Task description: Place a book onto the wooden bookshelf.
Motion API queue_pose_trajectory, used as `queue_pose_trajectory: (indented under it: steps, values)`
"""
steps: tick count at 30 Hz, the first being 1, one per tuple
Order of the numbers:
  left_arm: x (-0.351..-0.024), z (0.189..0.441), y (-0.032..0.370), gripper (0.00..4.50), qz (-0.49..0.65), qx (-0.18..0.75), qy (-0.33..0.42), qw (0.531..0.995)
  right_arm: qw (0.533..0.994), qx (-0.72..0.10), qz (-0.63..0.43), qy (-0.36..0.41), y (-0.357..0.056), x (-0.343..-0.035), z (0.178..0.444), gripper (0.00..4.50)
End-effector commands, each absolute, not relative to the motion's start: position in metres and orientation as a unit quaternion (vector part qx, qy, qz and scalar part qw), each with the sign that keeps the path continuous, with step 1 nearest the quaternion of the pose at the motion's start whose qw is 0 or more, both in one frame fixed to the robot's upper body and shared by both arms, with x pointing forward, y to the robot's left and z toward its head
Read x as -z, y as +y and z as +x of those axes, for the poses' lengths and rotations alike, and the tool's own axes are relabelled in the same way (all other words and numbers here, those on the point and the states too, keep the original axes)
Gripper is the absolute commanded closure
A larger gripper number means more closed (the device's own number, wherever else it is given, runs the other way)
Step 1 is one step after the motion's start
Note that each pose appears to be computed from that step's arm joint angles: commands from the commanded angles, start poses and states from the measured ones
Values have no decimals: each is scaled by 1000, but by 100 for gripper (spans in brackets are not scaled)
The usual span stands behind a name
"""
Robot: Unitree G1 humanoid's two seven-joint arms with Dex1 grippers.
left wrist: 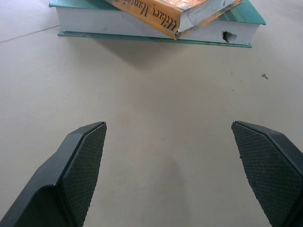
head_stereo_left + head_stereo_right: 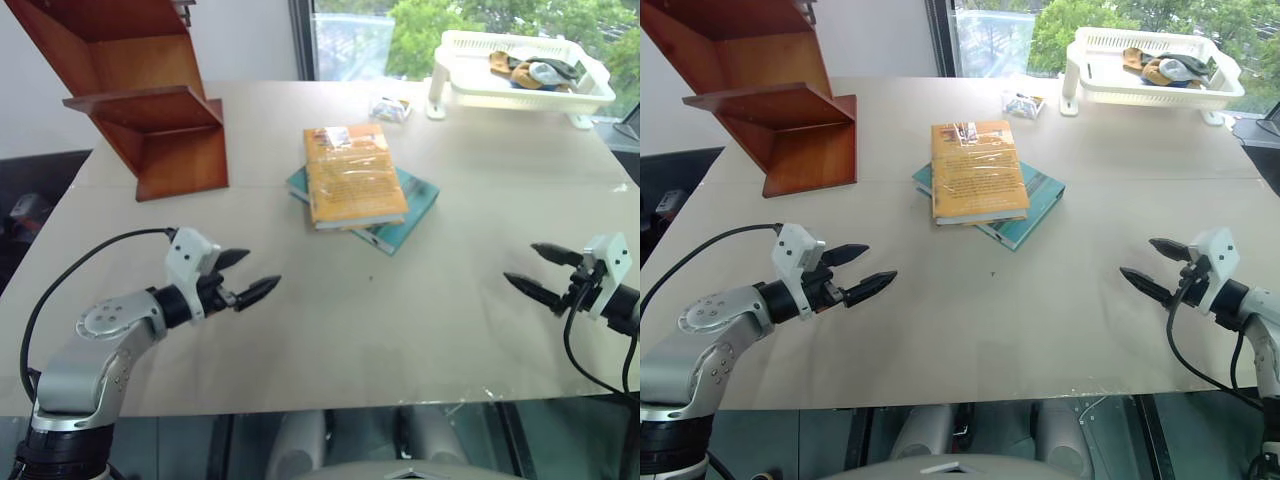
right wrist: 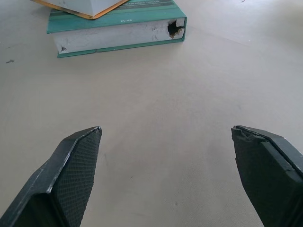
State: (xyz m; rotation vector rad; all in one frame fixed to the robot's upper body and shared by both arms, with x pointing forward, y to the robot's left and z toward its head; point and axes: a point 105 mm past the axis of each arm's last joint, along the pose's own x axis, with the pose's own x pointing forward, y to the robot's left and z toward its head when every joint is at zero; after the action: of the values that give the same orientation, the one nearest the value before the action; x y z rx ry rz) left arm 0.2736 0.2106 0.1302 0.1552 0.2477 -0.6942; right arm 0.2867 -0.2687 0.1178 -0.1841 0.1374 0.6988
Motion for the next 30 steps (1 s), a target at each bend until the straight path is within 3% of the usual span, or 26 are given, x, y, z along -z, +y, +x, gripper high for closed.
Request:
queue_pose_trajectory:
  steps: [1, 30]
  values:
    - [-142, 269, 208, 6, 89, 344, 99, 929, 933, -342, -100, 53, -272, -124, 290, 0]
    - [-160, 277, 203, 6, 114, 367, 73, 920, 932, -341, -112, 50, -280, -126, 295, 0]
